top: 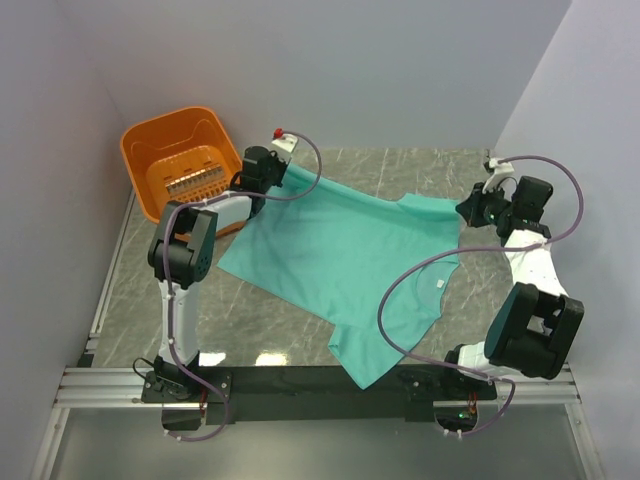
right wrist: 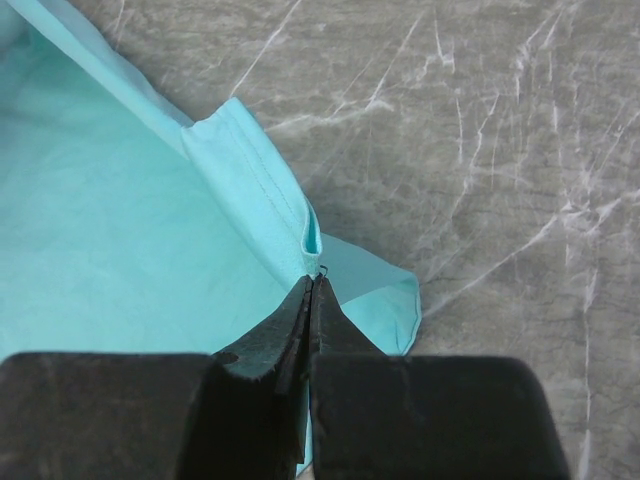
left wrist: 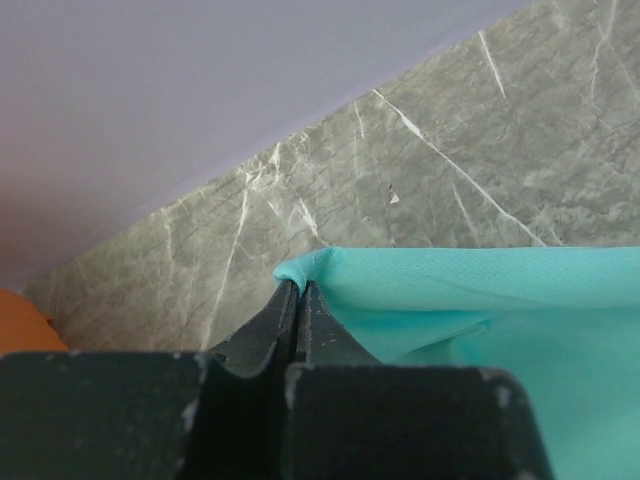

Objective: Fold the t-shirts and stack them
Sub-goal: Fold the tshirt

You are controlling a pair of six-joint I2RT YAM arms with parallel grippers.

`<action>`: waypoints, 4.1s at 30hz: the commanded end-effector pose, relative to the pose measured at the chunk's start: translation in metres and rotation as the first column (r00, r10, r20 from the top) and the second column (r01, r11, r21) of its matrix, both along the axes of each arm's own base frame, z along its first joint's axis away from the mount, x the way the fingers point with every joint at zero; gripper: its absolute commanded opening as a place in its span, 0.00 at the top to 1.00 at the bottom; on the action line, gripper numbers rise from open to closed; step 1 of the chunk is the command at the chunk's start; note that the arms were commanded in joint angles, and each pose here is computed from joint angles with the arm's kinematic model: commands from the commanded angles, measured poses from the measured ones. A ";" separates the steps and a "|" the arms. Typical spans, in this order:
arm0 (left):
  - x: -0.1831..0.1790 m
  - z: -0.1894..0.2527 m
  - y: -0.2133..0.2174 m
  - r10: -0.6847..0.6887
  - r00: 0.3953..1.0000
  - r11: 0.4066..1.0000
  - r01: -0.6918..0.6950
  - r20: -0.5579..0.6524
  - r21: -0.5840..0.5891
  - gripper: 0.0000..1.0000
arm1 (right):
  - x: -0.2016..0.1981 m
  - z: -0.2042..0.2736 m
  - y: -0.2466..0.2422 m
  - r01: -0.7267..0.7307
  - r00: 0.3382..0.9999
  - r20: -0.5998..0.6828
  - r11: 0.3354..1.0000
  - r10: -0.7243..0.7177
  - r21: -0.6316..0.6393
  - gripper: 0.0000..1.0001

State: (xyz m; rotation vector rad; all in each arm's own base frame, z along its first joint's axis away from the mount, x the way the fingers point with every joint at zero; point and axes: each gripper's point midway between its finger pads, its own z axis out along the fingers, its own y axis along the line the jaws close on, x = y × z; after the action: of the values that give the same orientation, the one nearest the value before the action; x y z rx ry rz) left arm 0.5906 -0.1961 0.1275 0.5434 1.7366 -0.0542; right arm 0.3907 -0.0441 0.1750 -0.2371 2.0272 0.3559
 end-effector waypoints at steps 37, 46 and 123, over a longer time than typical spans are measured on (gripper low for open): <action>-0.014 0.035 0.008 -0.013 0.994 1.000 0.010 0.107 0.029 1.00 | -0.044 -0.007 0.014 -0.052 0.999 -0.004 0.997 0.052 -0.050 1.00; -0.014 0.030 0.008 -0.013 0.995 0.999 0.010 0.097 0.031 0.99 | -0.046 -0.012 0.015 -0.062 0.998 -0.014 0.997 0.062 -0.047 1.00; -0.106 0.182 -0.006 -0.116 0.974 0.940 0.171 0.194 -0.297 0.22 | -0.103 -0.082 0.048 -0.366 0.916 -0.230 0.921 0.330 -0.134 0.99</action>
State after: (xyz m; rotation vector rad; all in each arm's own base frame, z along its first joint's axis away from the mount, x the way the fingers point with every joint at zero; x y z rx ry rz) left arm 0.4989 -0.2007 0.2749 0.4375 1.5512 -0.3358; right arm 0.2961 0.0009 0.0941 -0.6386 2.2237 0.4718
